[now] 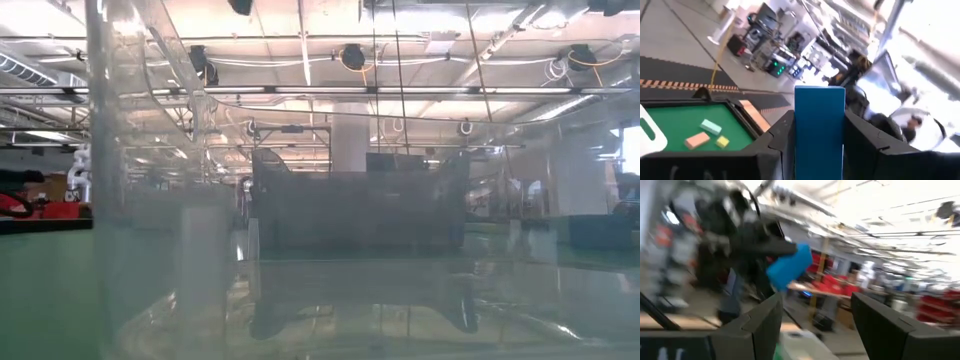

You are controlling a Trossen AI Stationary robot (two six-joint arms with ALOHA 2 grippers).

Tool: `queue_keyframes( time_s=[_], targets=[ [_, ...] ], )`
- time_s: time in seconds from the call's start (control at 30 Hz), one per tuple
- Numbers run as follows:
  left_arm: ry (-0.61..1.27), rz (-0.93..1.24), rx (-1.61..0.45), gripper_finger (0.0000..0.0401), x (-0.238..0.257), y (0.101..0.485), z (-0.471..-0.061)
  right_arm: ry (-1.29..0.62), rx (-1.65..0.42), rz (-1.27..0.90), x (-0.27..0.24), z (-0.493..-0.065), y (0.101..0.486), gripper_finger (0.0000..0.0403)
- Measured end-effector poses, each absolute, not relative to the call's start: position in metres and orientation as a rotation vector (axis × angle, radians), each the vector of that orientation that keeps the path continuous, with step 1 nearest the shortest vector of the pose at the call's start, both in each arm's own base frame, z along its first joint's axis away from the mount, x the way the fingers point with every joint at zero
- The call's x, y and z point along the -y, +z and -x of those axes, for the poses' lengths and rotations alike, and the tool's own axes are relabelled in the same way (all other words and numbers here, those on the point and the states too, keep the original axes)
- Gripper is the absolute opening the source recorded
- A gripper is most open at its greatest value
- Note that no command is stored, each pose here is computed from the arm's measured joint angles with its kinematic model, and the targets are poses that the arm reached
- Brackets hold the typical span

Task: Sort & place blocks by color
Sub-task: Put the left blue block into the white bin

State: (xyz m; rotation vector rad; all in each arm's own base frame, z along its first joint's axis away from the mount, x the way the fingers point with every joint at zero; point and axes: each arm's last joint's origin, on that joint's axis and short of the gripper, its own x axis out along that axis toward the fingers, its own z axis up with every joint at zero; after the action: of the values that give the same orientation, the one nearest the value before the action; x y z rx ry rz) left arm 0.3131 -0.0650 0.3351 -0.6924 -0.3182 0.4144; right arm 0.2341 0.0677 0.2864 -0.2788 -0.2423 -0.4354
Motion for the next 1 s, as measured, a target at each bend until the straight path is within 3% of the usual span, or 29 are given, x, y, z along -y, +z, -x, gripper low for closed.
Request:
queue_keyframes(
  time_s=[0.33, 0.8, 1.0],
  targets=[
    [0.483, 0.844, 0.508, 0.0126, 0.02, 0.308, -0.349, -0.592, 0.096, 0.356, -0.026, -0.23, 0.288, 0.0226],
    [0.524, 0.981, 0.698, 0.0126, -0.026, 0.286, -0.364, -0.481, 0.097, 0.336, 0.014, -0.252, 0.27, 0.0226],
    [0.508, 1.015, 0.722, 0.0126, -0.038, 0.287, -0.364, -0.544, 0.162, 0.389, 0.027, -0.268, 0.274, 0.0226]
  ],
)
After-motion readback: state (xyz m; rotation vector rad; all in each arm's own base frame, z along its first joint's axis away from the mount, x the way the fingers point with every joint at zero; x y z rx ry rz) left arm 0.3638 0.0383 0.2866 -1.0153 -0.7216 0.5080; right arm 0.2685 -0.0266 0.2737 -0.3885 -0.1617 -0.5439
